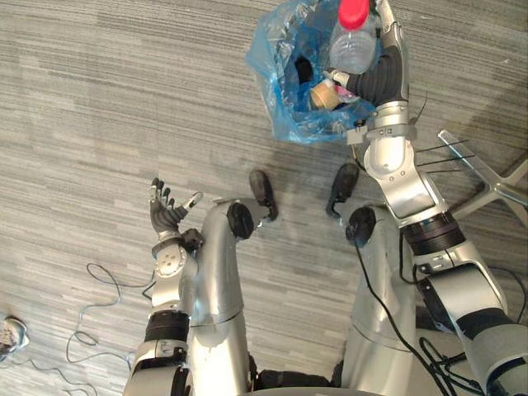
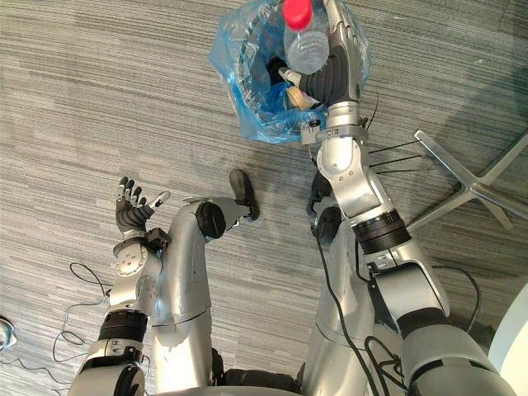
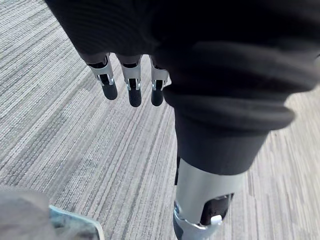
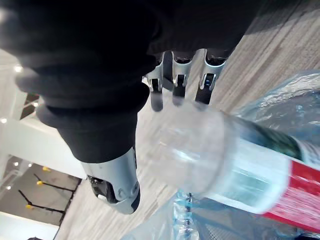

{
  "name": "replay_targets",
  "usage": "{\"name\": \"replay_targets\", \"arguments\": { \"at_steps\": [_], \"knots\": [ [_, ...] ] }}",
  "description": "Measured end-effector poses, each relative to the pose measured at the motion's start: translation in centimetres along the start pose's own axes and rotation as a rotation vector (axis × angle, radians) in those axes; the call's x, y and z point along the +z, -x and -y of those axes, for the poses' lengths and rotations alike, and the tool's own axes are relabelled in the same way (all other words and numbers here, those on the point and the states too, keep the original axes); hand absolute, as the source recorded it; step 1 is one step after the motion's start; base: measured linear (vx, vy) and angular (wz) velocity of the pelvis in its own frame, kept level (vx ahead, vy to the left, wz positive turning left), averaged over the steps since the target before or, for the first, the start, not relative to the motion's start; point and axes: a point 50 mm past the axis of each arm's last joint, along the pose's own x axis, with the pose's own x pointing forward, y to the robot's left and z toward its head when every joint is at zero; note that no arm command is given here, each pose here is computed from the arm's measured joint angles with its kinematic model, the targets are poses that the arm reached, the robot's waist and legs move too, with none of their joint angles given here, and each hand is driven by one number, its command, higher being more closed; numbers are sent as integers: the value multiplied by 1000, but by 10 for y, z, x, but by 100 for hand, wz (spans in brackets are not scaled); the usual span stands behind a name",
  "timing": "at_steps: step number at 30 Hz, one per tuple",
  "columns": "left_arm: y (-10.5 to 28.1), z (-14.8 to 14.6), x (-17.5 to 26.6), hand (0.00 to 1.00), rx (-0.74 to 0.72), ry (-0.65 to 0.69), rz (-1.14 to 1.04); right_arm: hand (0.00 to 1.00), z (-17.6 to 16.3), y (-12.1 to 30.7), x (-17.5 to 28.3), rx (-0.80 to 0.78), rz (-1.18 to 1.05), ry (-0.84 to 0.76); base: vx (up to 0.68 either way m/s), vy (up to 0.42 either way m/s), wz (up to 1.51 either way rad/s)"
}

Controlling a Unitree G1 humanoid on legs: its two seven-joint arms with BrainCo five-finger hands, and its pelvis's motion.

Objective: Gather rubbish on tea table into small bin, then transfer packed bag to large trash can.

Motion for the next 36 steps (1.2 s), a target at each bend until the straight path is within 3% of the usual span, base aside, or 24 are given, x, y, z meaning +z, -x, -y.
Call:
{"name": "replay_targets", "arguments": {
  "at_steps": [13, 22, 23, 36],
  "knots": [
    [0, -1, -1, 0, -3, -33, 5, 0, -54, 66, -52, 381, -157, 166, -57, 23, 1],
    [-2, -3, 4, 0, 11, 17, 26, 0, -77, 38, -44, 404, -179, 224, -43, 20, 5],
    [-3, -3, 5, 0, 13, 19, 27, 100, -78, 36, -43, 402, -178, 227, -38, 27, 12],
    [-1, -10, -17, 0, 40, 22, -80, 100, -80, 20, -35, 360, -182, 213, -43, 27, 16]
  ]
}}
